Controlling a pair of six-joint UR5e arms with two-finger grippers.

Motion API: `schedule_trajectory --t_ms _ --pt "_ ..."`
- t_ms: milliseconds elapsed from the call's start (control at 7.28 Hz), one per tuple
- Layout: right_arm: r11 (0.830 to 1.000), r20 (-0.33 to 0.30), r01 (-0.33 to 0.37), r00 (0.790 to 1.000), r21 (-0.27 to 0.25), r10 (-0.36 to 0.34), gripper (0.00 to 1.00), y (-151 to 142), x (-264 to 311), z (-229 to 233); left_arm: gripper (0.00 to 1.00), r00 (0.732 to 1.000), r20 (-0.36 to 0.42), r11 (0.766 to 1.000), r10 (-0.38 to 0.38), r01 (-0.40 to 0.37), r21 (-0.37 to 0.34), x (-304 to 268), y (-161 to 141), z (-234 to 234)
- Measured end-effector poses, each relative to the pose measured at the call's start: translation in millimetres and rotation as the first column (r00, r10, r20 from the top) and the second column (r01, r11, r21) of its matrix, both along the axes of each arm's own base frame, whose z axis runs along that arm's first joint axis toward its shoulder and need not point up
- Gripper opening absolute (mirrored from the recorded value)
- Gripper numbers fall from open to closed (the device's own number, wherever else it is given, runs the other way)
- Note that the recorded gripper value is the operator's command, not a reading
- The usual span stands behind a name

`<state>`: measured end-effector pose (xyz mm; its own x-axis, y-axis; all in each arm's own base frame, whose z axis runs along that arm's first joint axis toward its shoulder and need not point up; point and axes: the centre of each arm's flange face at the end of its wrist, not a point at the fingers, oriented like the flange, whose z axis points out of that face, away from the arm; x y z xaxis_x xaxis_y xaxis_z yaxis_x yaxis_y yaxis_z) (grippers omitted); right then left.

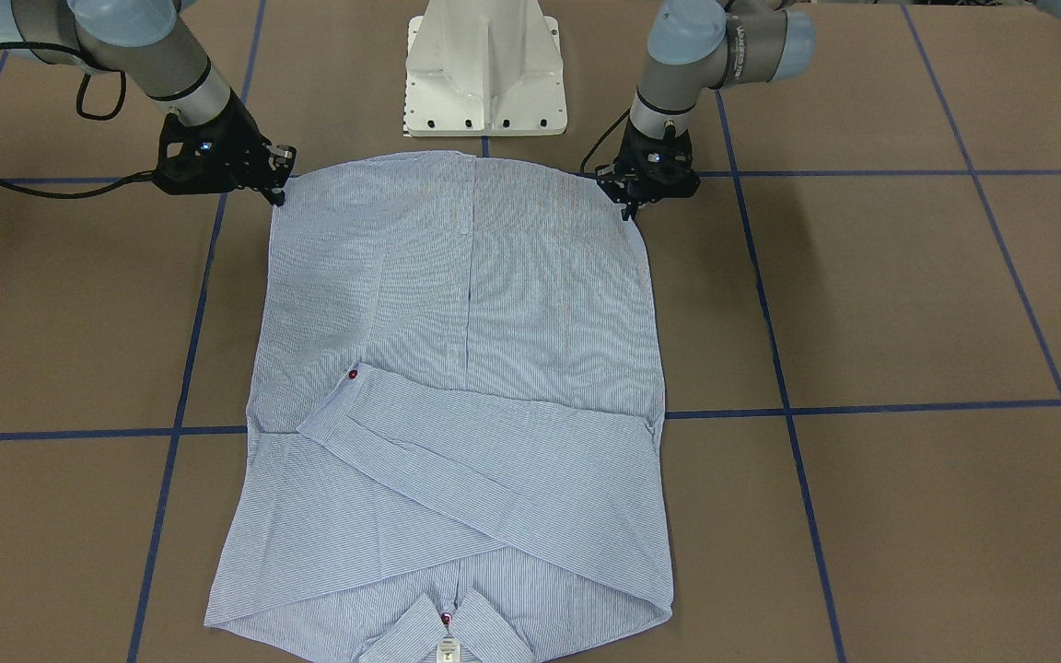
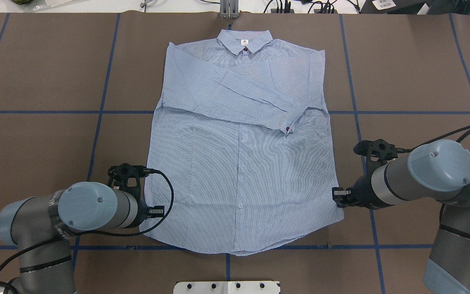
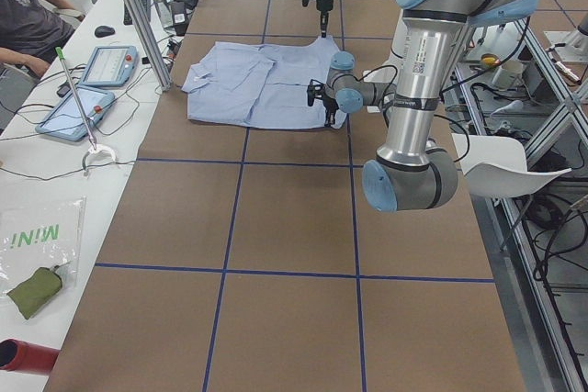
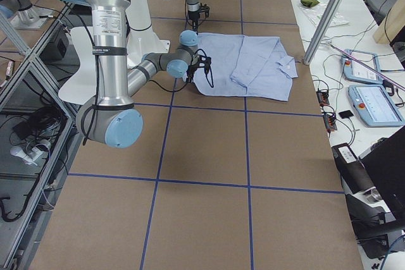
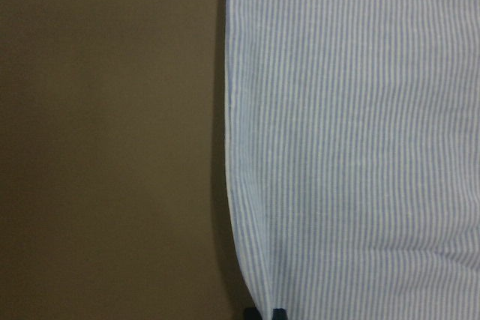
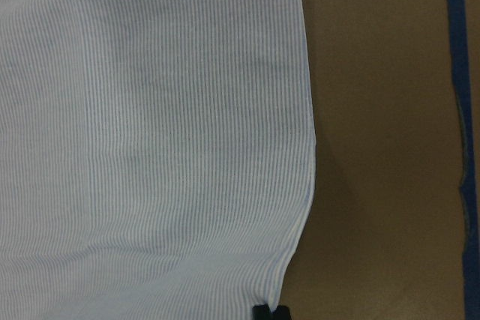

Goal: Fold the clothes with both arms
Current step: 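Close the left gripper on the hem corner while the right gripper holds its corner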

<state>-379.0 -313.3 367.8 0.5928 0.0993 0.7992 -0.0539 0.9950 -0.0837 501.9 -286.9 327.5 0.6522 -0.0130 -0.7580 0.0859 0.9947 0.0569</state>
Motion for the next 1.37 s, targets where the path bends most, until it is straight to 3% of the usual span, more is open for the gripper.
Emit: schedule_trajectory --t_ms 412,687,1099,1374 --pt "0.999 0.016 -0.013 1.0 -0.03 0.013 0.0 -17.4 18.2 0.6 0.0 1.0 -0.023 0.999 -0.018 0.018 0.038 -38.2 -18.6 -30.9" --pt "0.998 0.029 -0.018 0.999 -0.054 0.02 0.0 -28.8 31.2 0.7 0.0 1.0 -0.003 0.999 -0.017 0.017 0.052 -44.8 -31.7 -23.7" --pt "0.998 0.04 -0.018 0.999 -0.063 0.021 0.0 -35.7 39.0 -0.3 0.0 1.0 0.01 0.998 0.005 -0.006 0.07 -41.6 -34.5 -20.2" --pt "0.998 0.057 -0.016 0.998 -0.054 0.019 0.0 -35.1 40.7 -7.7 0.0 0.999 -0.034 0.997 0.031 -0.028 0.067 -46.0 -30.5 -38.2"
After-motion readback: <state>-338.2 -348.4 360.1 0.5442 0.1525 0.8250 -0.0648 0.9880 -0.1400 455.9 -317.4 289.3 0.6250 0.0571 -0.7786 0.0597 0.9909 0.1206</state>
